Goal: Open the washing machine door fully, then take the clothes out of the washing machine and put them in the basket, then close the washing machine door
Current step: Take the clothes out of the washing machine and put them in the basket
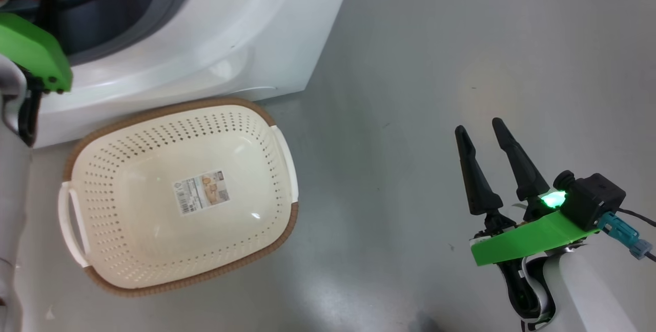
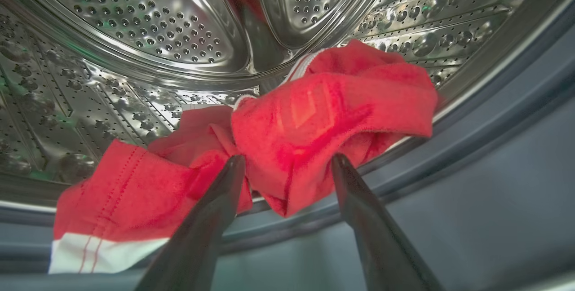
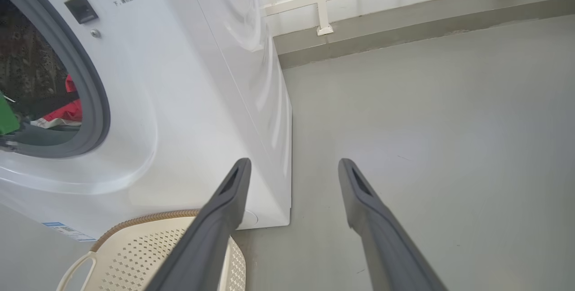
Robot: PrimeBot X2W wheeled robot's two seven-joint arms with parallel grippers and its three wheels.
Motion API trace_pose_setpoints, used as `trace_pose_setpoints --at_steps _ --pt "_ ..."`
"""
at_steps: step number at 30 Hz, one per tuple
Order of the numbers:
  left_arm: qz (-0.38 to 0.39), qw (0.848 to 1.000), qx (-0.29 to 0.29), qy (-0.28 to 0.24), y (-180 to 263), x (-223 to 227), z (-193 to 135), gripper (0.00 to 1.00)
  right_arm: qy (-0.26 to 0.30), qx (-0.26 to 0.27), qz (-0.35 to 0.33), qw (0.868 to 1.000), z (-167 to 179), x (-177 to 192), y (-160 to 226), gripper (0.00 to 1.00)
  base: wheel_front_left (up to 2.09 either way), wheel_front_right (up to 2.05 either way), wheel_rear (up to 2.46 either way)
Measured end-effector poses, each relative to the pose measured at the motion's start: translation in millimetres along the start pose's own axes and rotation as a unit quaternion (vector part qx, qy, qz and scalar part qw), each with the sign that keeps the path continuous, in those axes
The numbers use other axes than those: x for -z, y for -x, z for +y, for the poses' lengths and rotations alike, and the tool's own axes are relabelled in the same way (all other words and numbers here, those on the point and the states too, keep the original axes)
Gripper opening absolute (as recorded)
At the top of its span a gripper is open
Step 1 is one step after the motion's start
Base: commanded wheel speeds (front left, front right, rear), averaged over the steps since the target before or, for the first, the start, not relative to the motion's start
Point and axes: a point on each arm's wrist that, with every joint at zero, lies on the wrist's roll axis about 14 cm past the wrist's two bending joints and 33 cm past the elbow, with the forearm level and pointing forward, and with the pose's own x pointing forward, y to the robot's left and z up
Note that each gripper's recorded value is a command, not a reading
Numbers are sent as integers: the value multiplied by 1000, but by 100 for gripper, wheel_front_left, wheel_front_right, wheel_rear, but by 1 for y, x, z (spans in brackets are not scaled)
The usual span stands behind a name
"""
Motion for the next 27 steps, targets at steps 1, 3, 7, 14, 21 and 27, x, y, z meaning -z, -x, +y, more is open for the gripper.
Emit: trace_pose_setpoints --at_steps 1,3,7,14,21,27 --pt "0 1000 0 3 -2 0 0 100 -4 3 -1 1000 -1 -1 1 100 0 0 0" --pt "1 1000 2 5 -6 1 -3 100 -5 8 -3 1000 -4 -2 2 100 0 0 0" --pt "6 1000 6 11 -12 3 -8 100 -4 13 -3 1000 -8 -3 3 100 0 0 0" --pt "10 1000 6 9 -16 8 -8 0 -5 19 -2 1000 -12 -2 5 100 0 0 0" --pt "-2 1000 9 8 -15 2 -9 0 -6 17 -2 1000 -11 -2 3 100 0 0 0" --pt "-53 998 19 22 -9 -28 -16 0 -7 11 -7 1000 -6 -4 1 100 0 0 0"
